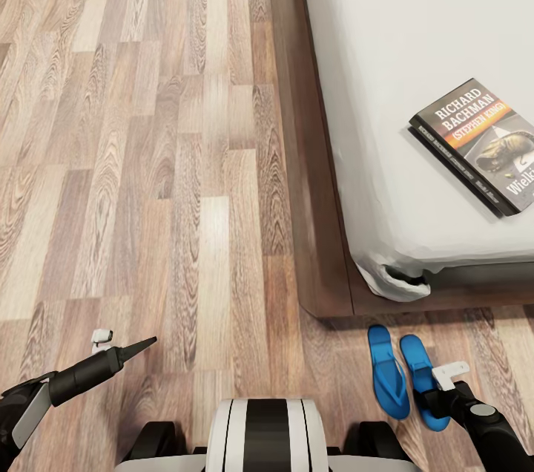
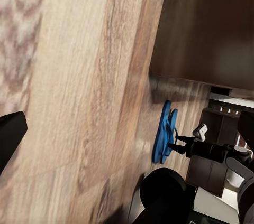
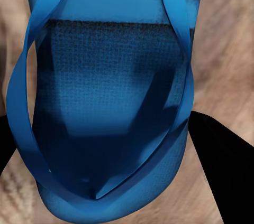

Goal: In the bedroom, move the book from the bed onto either nightstand, and place the two sandals side by side next to the bed.

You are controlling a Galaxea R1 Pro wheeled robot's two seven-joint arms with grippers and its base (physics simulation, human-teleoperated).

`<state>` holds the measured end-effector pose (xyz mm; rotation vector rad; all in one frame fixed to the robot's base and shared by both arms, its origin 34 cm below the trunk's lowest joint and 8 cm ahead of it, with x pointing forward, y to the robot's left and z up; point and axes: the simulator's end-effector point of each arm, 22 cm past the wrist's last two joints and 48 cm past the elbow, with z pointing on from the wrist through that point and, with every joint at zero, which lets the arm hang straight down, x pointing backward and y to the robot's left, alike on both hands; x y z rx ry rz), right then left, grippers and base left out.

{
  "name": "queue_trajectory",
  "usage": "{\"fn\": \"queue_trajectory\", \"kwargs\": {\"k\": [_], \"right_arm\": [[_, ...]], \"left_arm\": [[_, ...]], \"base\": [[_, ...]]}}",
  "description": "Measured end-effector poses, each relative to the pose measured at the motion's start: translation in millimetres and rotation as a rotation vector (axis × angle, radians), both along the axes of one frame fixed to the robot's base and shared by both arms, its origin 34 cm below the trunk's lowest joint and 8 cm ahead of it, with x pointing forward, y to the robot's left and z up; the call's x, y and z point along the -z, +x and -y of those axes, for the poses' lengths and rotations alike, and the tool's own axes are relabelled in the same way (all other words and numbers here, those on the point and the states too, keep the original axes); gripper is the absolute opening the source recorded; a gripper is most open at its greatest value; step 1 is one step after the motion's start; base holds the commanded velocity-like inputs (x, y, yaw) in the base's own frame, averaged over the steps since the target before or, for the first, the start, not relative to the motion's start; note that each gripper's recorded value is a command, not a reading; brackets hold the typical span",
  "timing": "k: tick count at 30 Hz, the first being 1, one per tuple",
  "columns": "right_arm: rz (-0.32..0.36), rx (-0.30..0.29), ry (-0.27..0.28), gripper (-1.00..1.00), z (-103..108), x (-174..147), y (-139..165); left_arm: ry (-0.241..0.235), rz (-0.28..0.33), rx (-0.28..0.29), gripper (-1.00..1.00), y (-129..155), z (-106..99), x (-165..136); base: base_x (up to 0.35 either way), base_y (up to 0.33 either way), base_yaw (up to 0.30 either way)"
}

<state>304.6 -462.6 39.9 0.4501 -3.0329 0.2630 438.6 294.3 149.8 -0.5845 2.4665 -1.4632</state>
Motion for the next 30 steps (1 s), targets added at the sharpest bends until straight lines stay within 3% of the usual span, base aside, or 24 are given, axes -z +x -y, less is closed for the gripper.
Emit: {"fn": "queue_trajectory", "kwargs": {"k": [30], "right_arm": [[0.003, 0.000, -0.001, -1.00, 0.5, -0.1, 0.6]], "left_arm": [[0.004, -0.002, -0.001, 1.00, -0.1, -0.4, 0.9]], "base": [[0.008, 0.000, 0.000]]}}
